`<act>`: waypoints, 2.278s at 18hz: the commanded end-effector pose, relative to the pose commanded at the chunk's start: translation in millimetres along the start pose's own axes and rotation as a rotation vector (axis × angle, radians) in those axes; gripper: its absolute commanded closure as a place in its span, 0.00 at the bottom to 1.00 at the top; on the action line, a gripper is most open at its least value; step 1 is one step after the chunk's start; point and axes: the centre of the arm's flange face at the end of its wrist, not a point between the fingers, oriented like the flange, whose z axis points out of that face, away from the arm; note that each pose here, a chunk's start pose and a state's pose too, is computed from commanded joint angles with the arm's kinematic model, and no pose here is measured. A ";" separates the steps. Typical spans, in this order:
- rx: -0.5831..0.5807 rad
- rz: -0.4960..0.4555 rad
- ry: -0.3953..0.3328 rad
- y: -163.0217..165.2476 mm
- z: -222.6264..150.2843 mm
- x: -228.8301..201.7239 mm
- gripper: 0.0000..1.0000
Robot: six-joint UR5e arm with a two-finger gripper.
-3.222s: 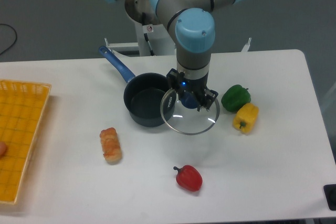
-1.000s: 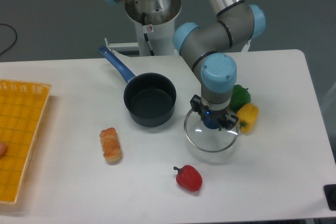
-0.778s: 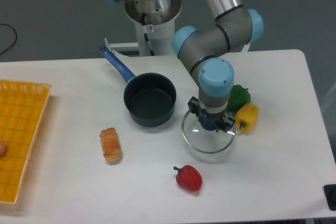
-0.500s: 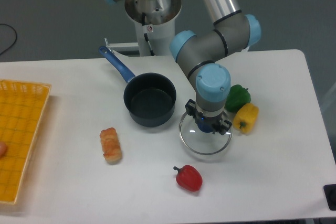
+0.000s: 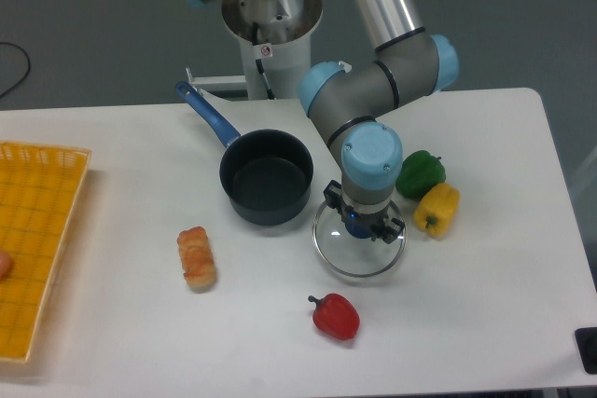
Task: Place the lid on the table
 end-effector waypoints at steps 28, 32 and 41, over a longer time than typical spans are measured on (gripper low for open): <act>-0.023 0.007 0.030 -9.2 22.8 3.2 0.14; -0.025 0.007 0.027 -9.7 22.6 3.5 0.10; 0.009 0.009 -0.030 -17.8 -6.7 -6.4 0.00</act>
